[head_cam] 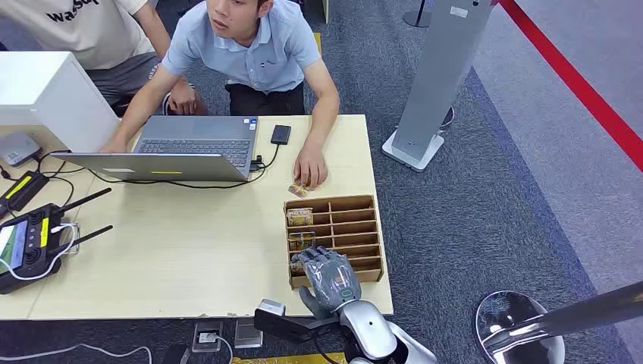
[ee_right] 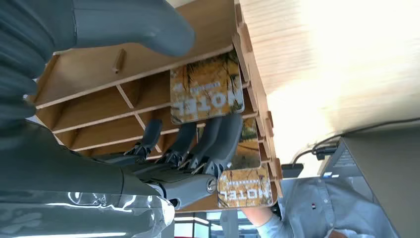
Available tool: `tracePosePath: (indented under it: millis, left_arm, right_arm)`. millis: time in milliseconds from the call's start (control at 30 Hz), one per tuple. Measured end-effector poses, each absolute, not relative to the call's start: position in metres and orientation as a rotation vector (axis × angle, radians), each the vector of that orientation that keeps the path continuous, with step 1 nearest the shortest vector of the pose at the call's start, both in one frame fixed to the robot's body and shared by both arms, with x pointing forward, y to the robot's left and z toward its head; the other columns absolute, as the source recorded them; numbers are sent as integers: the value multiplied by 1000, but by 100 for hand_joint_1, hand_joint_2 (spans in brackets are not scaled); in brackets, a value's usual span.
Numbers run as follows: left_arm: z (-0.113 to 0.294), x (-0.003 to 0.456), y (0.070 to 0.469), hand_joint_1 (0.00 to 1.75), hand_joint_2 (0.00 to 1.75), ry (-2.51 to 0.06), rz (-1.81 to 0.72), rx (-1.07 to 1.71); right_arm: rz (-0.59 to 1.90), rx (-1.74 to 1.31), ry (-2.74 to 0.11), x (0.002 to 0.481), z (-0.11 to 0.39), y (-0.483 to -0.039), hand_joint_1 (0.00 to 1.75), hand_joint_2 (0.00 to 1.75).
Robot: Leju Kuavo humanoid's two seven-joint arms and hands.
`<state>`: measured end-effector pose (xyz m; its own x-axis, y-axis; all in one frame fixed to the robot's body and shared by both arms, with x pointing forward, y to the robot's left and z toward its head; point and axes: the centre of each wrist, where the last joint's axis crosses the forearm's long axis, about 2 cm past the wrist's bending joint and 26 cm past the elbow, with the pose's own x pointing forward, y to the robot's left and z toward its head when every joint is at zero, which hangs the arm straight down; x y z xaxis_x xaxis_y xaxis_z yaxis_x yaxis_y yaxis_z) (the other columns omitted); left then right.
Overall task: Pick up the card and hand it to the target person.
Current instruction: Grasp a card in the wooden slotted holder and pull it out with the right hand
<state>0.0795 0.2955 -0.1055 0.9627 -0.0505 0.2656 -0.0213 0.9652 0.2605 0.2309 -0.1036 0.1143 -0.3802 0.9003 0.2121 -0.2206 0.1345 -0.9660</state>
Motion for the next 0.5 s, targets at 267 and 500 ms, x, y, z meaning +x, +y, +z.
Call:
tracePosePath:
  millis: [267, 500]
  left_arm:
    - [-106, 79, 296, 0, 0, -275, -15, 265]
    - [-106, 78, 296, 0, 0, -273, -15, 265]
  right_arm:
    - [1444, -709, -1429, 231, 115, -102, 111, 175]
    - [1448, -706, -1427, 231, 114, -101, 126, 175]
